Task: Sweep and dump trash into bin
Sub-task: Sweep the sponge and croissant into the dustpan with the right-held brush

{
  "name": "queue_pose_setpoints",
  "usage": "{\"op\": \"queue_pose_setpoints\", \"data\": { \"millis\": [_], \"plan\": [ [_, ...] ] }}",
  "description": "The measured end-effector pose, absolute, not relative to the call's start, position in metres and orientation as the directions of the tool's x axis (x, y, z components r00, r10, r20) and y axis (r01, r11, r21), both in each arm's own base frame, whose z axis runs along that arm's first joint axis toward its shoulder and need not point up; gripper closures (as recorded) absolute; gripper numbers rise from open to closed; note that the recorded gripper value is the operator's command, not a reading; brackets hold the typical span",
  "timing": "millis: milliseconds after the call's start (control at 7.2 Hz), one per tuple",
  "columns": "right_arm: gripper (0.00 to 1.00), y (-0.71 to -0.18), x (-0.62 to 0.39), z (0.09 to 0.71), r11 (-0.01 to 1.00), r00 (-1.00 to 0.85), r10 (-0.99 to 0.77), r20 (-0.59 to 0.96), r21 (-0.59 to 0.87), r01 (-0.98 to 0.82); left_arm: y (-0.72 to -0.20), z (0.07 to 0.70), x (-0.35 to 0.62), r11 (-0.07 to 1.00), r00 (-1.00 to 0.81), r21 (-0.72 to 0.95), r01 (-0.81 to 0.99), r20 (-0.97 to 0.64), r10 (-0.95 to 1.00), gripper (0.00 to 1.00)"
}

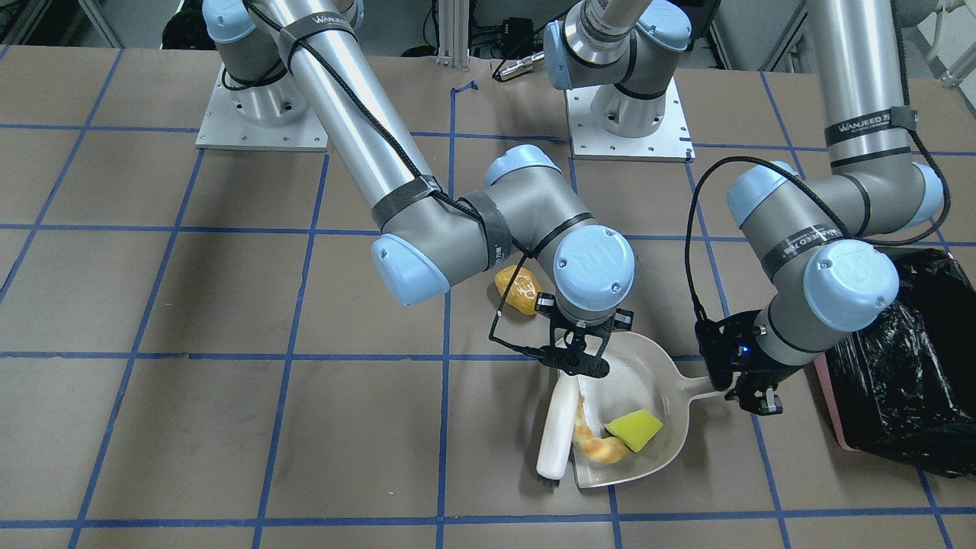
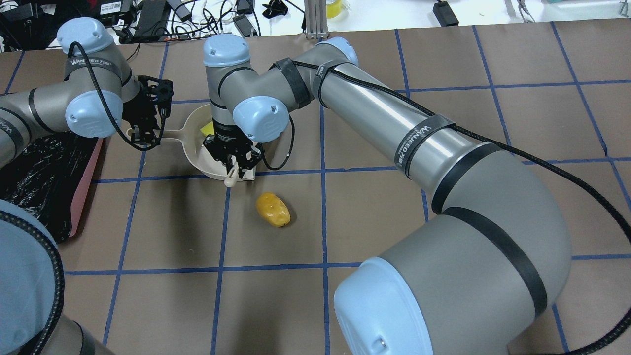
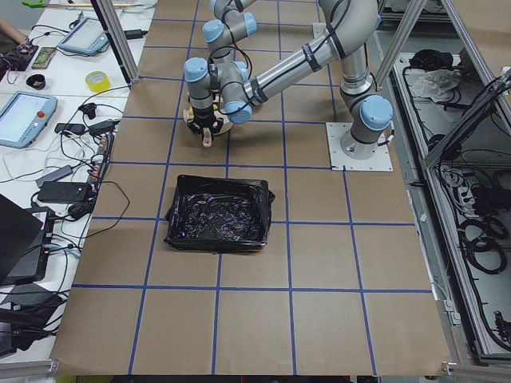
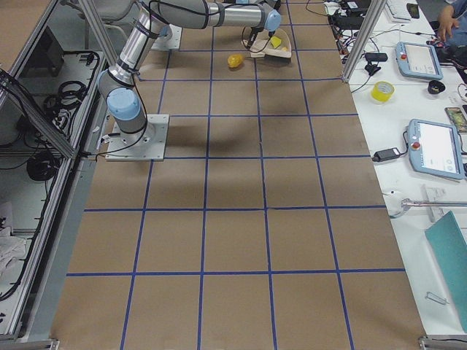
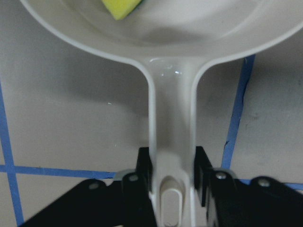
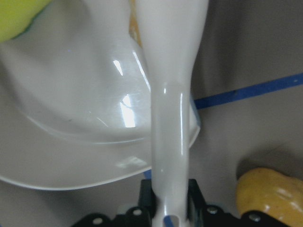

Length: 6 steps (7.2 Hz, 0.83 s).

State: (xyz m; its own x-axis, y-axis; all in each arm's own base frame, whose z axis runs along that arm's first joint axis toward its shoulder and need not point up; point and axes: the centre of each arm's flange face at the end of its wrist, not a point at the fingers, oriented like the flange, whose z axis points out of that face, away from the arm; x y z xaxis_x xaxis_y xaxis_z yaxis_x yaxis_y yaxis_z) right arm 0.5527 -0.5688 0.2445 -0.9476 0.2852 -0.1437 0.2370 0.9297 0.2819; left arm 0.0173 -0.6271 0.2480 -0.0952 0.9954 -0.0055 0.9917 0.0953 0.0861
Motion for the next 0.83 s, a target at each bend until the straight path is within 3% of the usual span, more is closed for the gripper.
{"op": "queue_pose_setpoints", "data": {
  "millis": [417,833],
  "plan": [
    [1.00,-0.577,0.559,0.262,0.937,-0.945,0.269,-0.186,0.277,0.212,-0.627,0.249,0.017,0.095,-0.094,0.087,0.992,-0.010,0.996,0.95],
    [1.00,-0.583,0.490,0.299,0.956,-0.984,0.174,0.025,0.237,0.175,-0.608,0.266,0.020,0.047,-0.048,0.114,0.992,0.007,0.999,0.95]
  ]
}}
